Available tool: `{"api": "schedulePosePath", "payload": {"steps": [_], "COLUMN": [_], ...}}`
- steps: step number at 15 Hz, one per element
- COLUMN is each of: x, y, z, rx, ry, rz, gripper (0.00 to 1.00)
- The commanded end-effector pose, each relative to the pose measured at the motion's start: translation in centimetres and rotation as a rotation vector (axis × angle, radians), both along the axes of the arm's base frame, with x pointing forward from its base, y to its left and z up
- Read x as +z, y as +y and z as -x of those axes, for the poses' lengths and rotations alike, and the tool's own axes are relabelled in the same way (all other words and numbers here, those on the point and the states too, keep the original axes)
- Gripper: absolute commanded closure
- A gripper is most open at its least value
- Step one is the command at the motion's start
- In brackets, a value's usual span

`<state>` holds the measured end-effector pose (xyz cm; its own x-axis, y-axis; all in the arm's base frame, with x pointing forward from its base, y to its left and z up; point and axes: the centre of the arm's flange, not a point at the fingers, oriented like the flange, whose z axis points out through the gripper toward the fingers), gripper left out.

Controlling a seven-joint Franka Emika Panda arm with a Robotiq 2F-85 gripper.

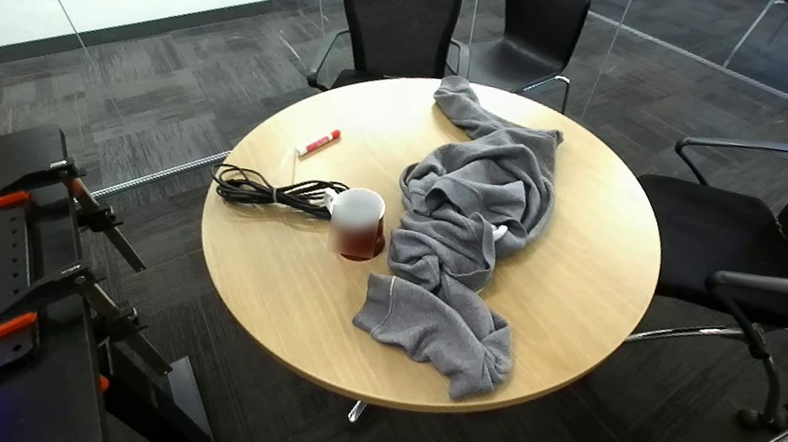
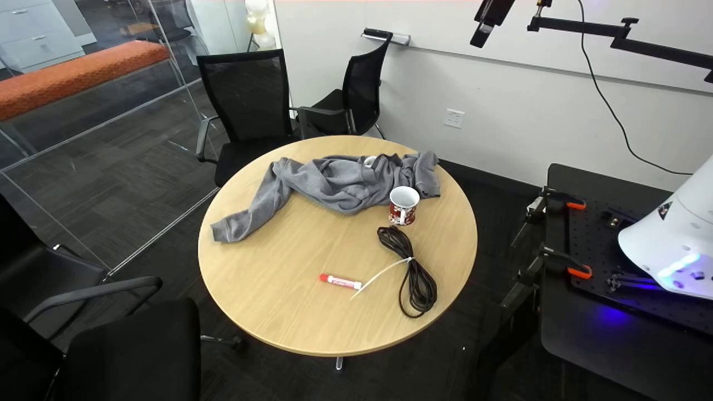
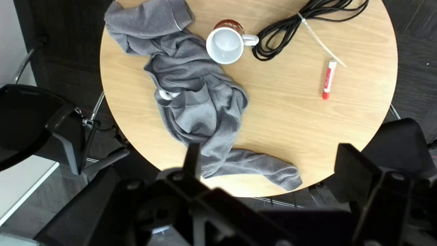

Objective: Move the marker to the right

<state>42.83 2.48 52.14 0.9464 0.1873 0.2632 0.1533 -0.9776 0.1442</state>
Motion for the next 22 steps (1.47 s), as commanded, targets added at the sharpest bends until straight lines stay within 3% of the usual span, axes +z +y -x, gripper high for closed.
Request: {"api": "schedulePosePath", "payload": {"steps": [1,11,12,15,22], "x": [-1.5,-10.7,-9.9,-11.5,-11.2], "y": [2.1,9.1,7.9,8.9,9.0], "z": [-4.8,-10.9,-8.9,-9.9,-10.2], "rx": [0.034,0.122,0.105,0.121,0.121], "ry": [-0.007,0.129,0.119,0.146,0.139], "rz": [-0.049,-0.088,-0.071,-0.071,-0.073], "gripper": [0.0,0.0,0.0,0.0,0.0]}}
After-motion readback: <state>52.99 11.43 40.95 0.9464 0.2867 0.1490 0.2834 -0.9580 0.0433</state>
